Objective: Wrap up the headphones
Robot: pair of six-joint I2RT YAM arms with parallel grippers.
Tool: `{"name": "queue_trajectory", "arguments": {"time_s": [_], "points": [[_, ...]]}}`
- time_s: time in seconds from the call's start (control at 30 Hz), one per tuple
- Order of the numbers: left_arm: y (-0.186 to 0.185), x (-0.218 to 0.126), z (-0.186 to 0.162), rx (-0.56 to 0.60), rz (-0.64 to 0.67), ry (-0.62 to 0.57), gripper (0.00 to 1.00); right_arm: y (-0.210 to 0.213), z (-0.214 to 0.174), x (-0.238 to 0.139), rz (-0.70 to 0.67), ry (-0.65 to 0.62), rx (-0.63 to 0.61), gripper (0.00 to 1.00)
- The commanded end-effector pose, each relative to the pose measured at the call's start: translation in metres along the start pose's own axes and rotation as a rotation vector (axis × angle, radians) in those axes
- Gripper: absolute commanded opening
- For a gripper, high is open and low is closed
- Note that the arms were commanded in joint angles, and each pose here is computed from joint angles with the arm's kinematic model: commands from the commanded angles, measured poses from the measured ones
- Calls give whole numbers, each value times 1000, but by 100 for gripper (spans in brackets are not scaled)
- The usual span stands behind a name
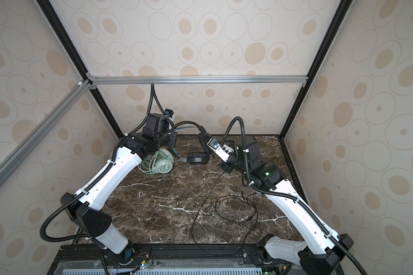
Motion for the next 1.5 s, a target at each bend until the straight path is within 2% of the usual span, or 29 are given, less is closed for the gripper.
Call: {"name": "queue_trajectory", "arguments": {"time_s": [0.0,0.37,0.67,1.0,1.2,1.47], "points": [[4,-21,16,68,-16,-98,0,1,12,-4,-5,17,-108,0],[-34,-20,-2,200,-159,-115,0,24,20,15,98,58,-219,4],[-62,-27,-4,270,-289,-125,0,9,33,36,-2,63,-210,6],[-67,-32,-9,285,-313,-121,0,-7,49,52,-89,51,-224,10],[-72,-36,-11,288,-334,-122,0,-11,51,63,-107,67,-232,20],[-81,-41,-6,274,-362,-146,0,-18,45,78,-142,86,-198,19]]}}
Point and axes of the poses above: each gripper's point midway between its finger pads, its own x axis out along the fingers, its own y axis along the line the jaws close on, z = x × y, the point moved 2 cm from there along -x, back along the fingers, and after that the axes turned 11 degrees about x, right-handed, at the moved point
